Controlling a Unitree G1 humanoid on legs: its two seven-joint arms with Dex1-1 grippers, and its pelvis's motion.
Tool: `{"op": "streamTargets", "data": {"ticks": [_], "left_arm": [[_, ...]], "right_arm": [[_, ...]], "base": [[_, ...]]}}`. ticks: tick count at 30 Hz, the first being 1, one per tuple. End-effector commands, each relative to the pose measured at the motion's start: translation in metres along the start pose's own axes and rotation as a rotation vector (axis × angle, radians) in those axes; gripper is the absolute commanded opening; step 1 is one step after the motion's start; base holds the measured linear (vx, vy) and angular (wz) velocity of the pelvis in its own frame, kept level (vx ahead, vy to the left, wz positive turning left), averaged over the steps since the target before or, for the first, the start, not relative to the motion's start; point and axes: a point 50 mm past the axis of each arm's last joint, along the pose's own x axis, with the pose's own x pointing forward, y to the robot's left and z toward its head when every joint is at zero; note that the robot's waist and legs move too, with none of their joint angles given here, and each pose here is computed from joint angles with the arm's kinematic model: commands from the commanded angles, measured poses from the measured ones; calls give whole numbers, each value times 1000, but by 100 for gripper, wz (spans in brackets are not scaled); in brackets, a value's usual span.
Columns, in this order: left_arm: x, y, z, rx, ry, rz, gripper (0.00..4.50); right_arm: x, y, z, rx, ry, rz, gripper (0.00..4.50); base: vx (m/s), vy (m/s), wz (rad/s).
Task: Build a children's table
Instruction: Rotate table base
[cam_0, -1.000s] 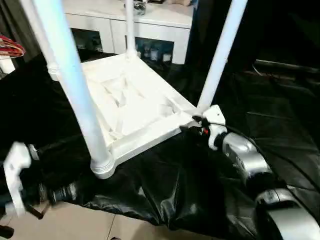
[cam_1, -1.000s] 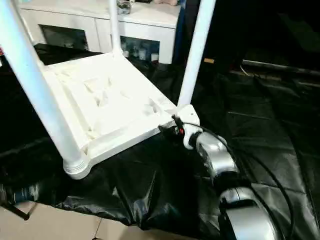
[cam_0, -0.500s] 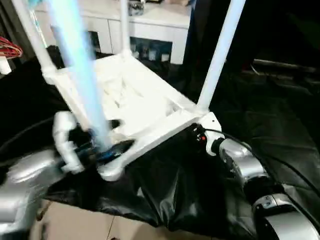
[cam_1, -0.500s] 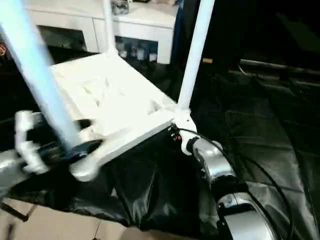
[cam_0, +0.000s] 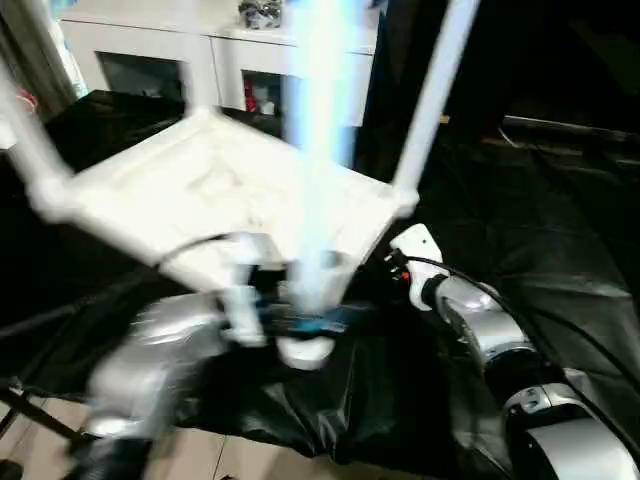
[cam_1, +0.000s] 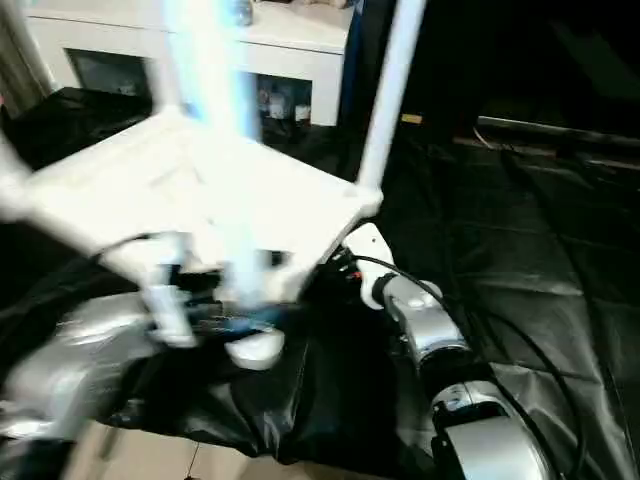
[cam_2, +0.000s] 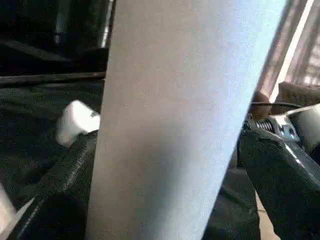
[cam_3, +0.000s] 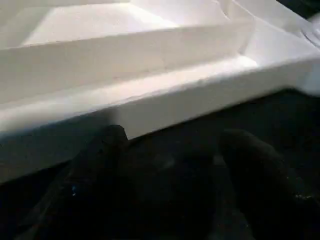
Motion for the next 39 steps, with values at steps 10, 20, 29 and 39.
{"op": "streamTargets", "data": {"ticks": [10,20,29,39], "left_arm": [[56,17,-11,159,41,123,443],[13,32,-16,221,177,122,443],[-29,41,-25,250,415,18,416],[-51,57,-27,299,624,7,331]], "right_arm": [[-2,-8,3,-27,-12,-28,348],[-17,-36,4,-28,-9,-101,348],[-36,-43,13,-114,-17,130,348],[-88,-46,14,-172,69,470,427]], "base": [[0,0,0],[0,0,0],[0,0,0],[0,0,0]]}}
